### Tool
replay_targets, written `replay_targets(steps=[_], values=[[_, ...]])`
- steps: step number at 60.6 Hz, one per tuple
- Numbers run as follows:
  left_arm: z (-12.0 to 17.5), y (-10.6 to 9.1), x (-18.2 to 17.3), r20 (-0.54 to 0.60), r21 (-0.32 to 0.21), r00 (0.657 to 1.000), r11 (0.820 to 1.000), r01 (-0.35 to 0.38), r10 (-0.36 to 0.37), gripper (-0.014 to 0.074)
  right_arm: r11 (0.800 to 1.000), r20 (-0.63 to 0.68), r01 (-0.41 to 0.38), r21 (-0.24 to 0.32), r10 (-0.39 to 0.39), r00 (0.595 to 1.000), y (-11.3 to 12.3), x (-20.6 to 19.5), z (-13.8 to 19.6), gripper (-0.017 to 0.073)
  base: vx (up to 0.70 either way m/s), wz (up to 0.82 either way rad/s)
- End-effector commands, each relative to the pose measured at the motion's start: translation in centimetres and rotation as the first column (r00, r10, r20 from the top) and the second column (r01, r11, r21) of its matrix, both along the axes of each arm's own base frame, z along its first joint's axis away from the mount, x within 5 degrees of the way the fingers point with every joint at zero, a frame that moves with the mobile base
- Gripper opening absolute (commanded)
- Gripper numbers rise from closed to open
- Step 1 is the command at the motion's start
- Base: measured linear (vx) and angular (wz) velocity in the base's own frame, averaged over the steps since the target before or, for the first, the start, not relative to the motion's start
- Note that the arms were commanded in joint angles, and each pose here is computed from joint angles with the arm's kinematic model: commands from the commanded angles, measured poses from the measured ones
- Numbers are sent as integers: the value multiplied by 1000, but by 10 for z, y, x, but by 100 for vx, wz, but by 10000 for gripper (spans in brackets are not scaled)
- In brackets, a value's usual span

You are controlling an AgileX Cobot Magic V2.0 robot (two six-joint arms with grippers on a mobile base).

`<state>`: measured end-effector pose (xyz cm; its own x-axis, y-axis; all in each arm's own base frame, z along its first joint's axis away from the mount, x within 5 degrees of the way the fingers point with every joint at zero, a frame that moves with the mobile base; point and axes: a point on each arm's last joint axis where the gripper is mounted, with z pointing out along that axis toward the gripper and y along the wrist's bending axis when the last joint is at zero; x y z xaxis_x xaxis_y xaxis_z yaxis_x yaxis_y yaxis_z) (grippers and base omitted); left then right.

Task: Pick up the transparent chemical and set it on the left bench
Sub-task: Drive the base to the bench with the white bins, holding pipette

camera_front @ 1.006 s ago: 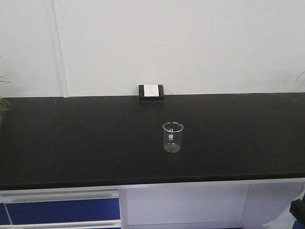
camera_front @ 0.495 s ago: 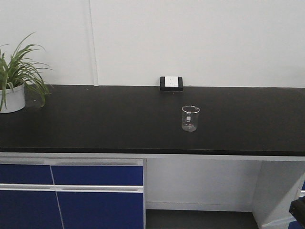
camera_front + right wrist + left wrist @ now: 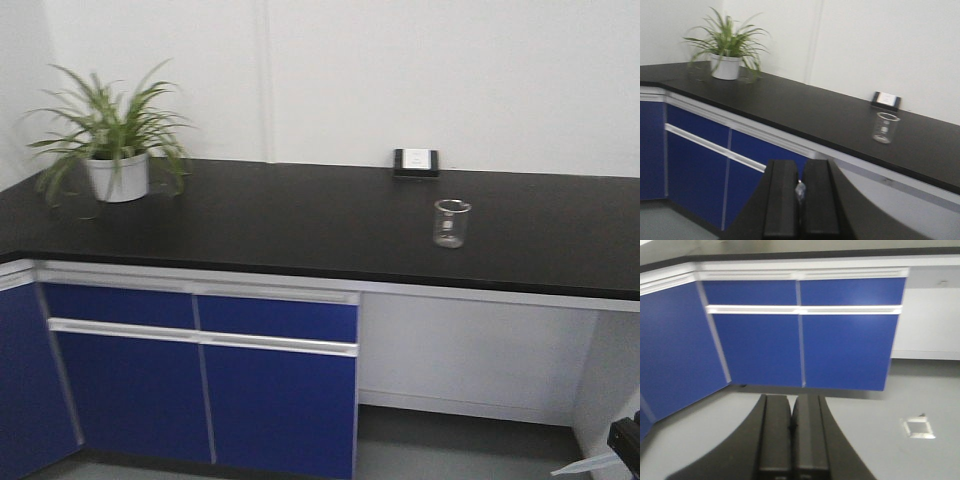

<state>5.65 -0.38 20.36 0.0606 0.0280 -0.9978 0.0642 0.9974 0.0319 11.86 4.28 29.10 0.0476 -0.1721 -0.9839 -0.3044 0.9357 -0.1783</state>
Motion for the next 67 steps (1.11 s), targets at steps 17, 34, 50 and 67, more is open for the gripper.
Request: replay_targets(steps=[17, 34, 50, 67], values=[[3, 0, -1, 80, -14, 997, 1000, 1, 0, -4, 999, 81, 41, 8, -41, 996, -4, 1, 15, -3, -28, 55], [3, 0, -1, 80, -14, 997, 1000, 1, 0, -4, 999, 81, 41, 8, -41, 996, -4, 1, 15, -3, -22, 71], [3, 0, -1, 80, -14, 997, 1000, 1, 0, -4, 999, 81, 41, 8, -41, 996, -4, 1, 15, -3, -15, 60], [3, 0, -1, 80, -14, 997, 1000, 1, 0, -4, 999, 81, 41, 8, -41, 996, -4, 1, 15, -3, -8, 43]])
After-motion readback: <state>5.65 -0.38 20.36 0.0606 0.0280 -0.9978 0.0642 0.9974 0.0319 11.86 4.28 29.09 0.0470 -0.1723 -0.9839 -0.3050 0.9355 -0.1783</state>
